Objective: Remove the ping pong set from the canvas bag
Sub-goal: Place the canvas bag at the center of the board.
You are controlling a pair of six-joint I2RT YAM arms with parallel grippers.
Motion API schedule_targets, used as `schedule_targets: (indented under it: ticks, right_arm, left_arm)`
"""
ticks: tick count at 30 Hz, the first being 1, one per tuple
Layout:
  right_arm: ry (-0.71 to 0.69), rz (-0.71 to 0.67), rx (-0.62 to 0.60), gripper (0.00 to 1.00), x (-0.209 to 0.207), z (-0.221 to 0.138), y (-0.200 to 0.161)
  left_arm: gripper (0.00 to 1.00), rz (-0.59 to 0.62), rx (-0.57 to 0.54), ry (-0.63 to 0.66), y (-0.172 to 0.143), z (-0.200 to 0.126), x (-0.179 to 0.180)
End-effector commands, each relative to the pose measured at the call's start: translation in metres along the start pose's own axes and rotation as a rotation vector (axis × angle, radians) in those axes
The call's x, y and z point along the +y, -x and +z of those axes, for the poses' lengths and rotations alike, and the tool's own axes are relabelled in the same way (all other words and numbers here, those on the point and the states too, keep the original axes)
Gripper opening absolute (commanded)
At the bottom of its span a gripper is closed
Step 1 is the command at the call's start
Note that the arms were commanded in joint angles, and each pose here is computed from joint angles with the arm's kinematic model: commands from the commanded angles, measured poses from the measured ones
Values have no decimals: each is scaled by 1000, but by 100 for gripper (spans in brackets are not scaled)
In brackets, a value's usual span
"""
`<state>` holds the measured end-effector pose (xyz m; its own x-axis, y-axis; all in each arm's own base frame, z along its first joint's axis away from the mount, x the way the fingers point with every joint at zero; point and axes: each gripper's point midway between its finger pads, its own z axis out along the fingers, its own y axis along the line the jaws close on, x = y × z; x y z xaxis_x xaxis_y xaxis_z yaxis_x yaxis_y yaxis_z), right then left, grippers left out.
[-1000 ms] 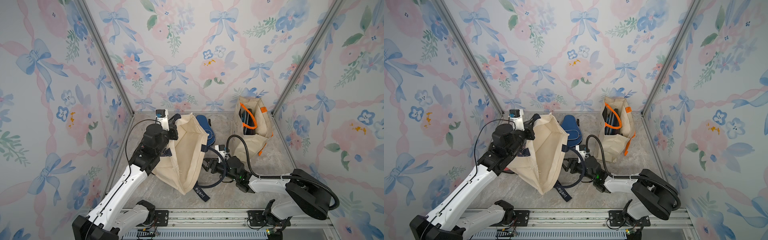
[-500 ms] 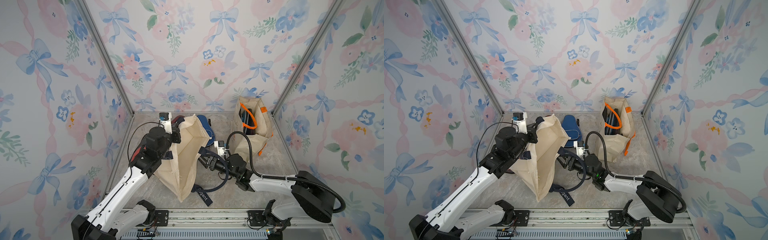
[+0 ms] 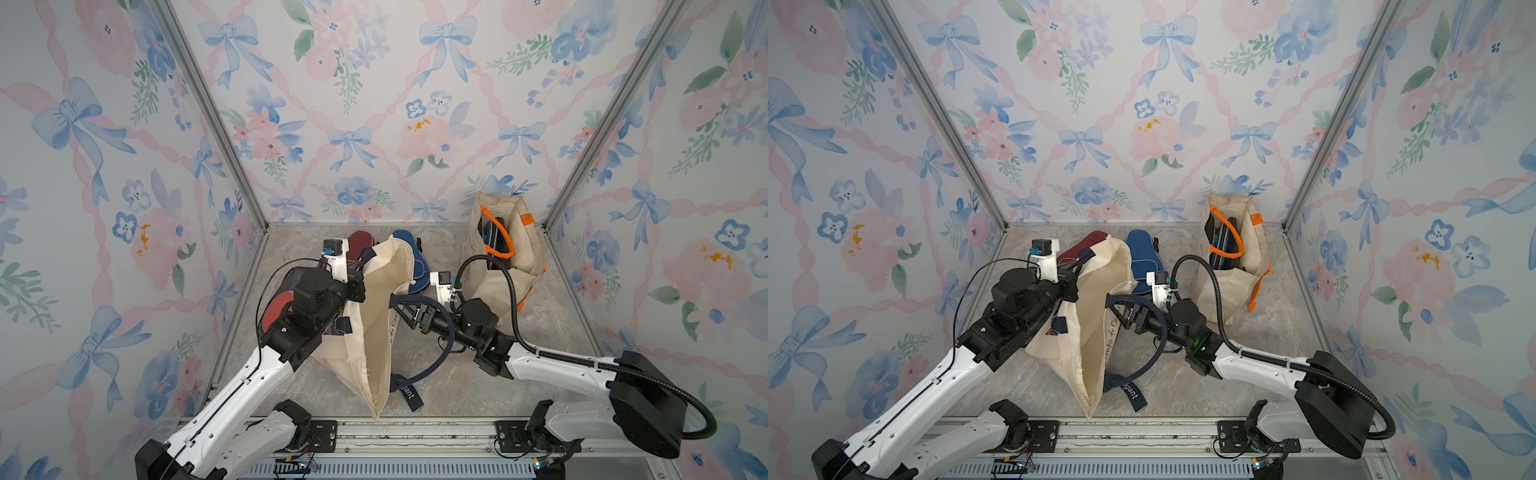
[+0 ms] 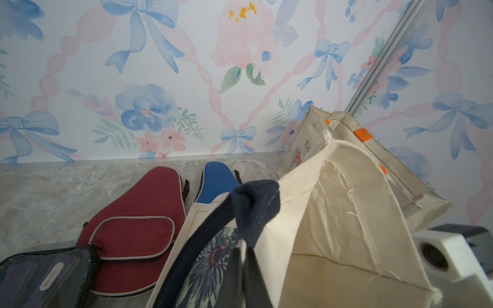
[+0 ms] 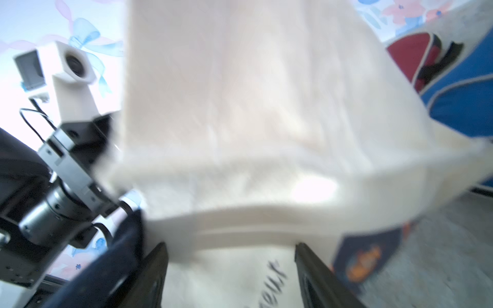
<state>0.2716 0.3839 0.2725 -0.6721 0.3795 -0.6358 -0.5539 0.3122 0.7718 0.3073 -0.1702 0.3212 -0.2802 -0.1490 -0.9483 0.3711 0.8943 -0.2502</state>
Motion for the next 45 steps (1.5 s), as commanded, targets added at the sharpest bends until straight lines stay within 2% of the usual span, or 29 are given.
schedule_targets:
  ticks: [1,6,11,14,17,24,28,32,37,39,41,45]
  right_arm:
    - [7,-32,-51,71,12,12,23]
    - [-28,-65,-43,67,19,18,33]
    - [-155,-59,-40,50,-4,16,36]
    - [-193,-59,-52,46,-12,13,38]
    - [-192,-62,-74,42,-10,14,46]
    - [-182,-70,-105,42,-1,21,64]
    - [-192,-61,-118,37,-5,25,70]
    - [-193,-47,-127,30,-9,30,73]
    - [-196,-41,-132,17,-11,36,74]
    - [-191,-41,-130,17,-12,37,75]
    - [-192,-46,-128,23,-11,37,76]
    - [-218,-50,-116,52,-13,34,75]
  left_arm:
    - [0,-3,31,-111,-9,-4,-26]
    - [0,31,89,-147,-26,-2,-41]
    - [0,46,111,-143,-36,-3,-42]
    - [0,45,114,-153,-38,-5,-44]
    - [0,48,124,-168,-43,-6,-47]
    - [0,61,151,-211,-51,-6,-61]
    - [0,74,164,-240,-54,-5,-72]
    - [0,88,159,-257,-50,-5,-80]
    - [0,93,159,-262,-47,-1,-83]
    - [0,94,158,-267,-45,0,-86]
    - [0,98,151,-272,-41,0,-88]
    - [0,104,150,-280,-39,2,-91]
